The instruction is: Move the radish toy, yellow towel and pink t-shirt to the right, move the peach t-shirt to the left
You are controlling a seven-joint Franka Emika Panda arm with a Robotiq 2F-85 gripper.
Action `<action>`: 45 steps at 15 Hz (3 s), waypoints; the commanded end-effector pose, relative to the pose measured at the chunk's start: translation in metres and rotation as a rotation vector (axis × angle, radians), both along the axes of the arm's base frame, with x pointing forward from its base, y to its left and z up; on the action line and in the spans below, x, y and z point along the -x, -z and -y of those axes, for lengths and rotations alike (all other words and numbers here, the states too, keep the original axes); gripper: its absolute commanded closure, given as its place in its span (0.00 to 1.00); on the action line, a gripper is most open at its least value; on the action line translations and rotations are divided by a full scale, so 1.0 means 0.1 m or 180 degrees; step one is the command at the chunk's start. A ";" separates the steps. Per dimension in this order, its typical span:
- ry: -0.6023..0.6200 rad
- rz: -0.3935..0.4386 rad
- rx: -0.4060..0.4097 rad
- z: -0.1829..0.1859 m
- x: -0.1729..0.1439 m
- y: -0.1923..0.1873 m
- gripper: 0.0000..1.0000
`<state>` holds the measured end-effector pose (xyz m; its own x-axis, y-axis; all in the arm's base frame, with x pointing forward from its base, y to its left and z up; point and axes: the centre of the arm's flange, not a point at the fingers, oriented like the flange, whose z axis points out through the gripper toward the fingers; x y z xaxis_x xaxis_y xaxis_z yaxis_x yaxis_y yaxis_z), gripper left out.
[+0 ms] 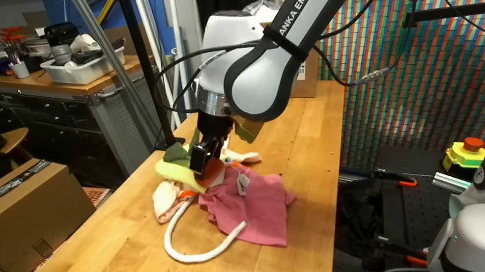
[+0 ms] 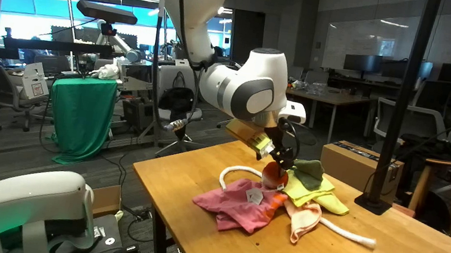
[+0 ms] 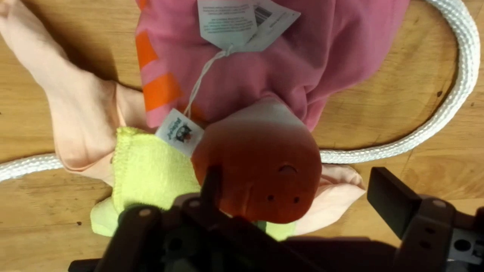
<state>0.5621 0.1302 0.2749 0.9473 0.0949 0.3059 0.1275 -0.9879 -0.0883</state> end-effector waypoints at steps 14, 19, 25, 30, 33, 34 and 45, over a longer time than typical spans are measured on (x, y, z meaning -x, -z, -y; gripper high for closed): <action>0.0264 0.0093 0.0288 -0.06 -0.08 0.01 0.79; 0.0454 0.0211 0.0225 0.07 -0.02 -0.18 0.91; 0.0701 0.0487 0.0112 0.31 0.23 -0.62 0.91; 0.0907 0.0771 0.0008 0.53 0.38 -0.96 0.91; 0.1027 0.0913 -0.0004 0.67 0.40 -1.08 0.91; 0.1060 0.0932 0.0003 0.73 0.38 -1.11 0.91; 0.1718 0.1073 0.0189 1.45 0.18 -1.06 0.91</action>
